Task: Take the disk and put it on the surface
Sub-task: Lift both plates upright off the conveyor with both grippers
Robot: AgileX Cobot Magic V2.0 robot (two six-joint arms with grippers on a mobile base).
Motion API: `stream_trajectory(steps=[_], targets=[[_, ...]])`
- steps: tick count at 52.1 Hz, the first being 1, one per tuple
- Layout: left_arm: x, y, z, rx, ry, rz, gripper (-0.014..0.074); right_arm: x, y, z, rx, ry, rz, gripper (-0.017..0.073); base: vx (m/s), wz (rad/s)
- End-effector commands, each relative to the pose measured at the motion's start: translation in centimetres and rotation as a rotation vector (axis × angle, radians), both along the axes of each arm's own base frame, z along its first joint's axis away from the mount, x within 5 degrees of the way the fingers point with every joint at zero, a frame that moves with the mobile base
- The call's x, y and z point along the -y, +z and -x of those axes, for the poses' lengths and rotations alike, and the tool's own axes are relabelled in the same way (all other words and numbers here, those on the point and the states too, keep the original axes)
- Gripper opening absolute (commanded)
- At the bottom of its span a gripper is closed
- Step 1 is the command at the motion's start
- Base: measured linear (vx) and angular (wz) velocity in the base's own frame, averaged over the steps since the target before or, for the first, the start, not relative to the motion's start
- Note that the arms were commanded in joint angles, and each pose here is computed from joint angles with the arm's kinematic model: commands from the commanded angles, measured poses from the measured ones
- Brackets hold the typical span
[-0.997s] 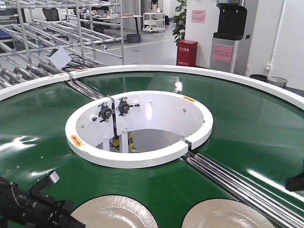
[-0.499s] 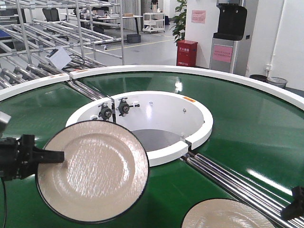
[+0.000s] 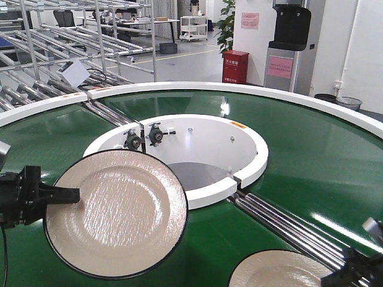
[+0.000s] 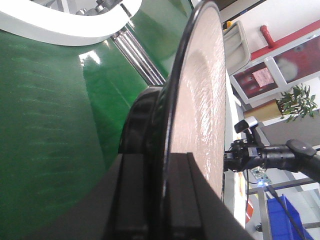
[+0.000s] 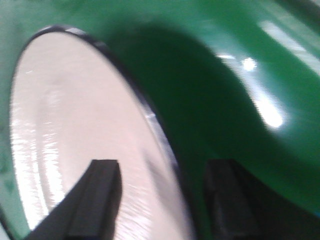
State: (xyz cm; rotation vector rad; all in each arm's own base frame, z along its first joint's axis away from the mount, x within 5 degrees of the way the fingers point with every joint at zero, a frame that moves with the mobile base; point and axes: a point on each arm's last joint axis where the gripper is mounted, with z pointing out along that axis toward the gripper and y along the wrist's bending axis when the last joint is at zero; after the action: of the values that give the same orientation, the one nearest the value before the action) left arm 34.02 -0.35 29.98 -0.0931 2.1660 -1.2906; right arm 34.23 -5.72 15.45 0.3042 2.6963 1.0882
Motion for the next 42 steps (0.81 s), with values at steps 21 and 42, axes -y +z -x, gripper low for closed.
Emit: stream_trajectory(steps=[21,42], targets=[[0.5,3.5,0.7,0.036,0.013,0.171,-0.0010,-3.4,5.5,-0.5,0.142,0.041,-0.215,-0.0012,0.00,0.00],[1.1,3.3,2.9,-0.024,-0.031,0.199,-0.0010,-5.3,18.6,4.8,0.474,0.017,-0.303,-0.0009,0.00,0.00]])
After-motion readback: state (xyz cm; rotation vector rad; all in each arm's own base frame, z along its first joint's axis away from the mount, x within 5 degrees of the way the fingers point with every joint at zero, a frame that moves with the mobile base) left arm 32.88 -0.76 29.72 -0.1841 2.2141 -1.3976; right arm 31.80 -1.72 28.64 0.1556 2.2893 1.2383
